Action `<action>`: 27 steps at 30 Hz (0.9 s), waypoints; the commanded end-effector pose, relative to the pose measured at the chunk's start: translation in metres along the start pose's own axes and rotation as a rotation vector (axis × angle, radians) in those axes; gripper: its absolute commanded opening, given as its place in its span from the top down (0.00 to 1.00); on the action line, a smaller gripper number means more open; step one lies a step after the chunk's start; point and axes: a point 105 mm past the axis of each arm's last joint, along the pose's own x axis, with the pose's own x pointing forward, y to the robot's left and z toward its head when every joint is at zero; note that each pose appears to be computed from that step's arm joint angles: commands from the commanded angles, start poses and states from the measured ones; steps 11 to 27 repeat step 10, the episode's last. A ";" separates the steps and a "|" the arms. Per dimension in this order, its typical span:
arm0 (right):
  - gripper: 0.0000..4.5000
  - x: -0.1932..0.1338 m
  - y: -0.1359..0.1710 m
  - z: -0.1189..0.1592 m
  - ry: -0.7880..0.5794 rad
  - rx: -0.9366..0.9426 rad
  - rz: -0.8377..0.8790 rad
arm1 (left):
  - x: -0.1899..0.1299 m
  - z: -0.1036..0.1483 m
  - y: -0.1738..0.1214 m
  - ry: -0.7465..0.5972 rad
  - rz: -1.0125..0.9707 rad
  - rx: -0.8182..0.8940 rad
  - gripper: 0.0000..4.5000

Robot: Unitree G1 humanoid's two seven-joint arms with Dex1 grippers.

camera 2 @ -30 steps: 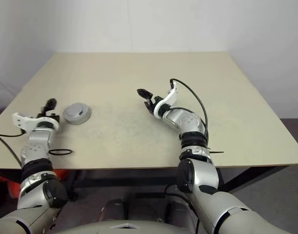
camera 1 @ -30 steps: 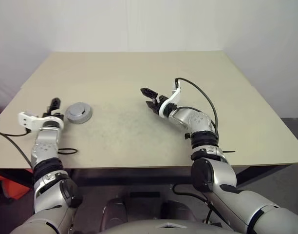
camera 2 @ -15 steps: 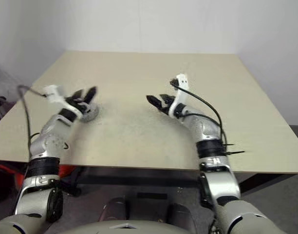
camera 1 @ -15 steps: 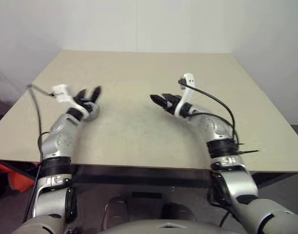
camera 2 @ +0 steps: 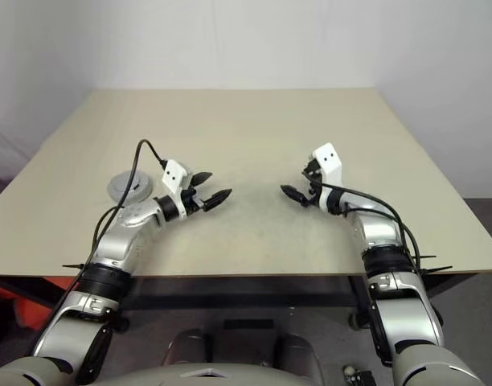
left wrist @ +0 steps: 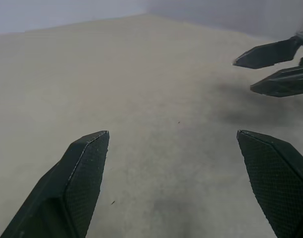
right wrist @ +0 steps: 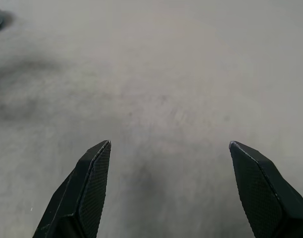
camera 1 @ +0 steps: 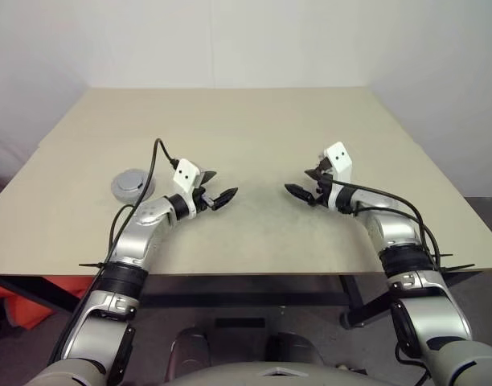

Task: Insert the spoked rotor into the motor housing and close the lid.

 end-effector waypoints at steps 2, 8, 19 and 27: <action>0.04 -0.003 -0.005 0.026 -0.093 -0.058 -0.009 | 0.006 0.015 0.000 -0.079 0.025 0.052 0.03; 0.04 -0.002 -0.009 0.032 -0.112 -0.062 -0.018 | 0.009 0.021 -0.001 -0.111 0.037 0.038 0.03; 0.04 -0.001 -0.012 0.034 -0.114 -0.065 -0.028 | 0.010 0.024 0.000 -0.117 0.042 0.047 0.03; 0.04 -0.001 -0.012 0.034 -0.114 -0.065 -0.028 | 0.010 0.024 0.000 -0.117 0.042 0.047 0.03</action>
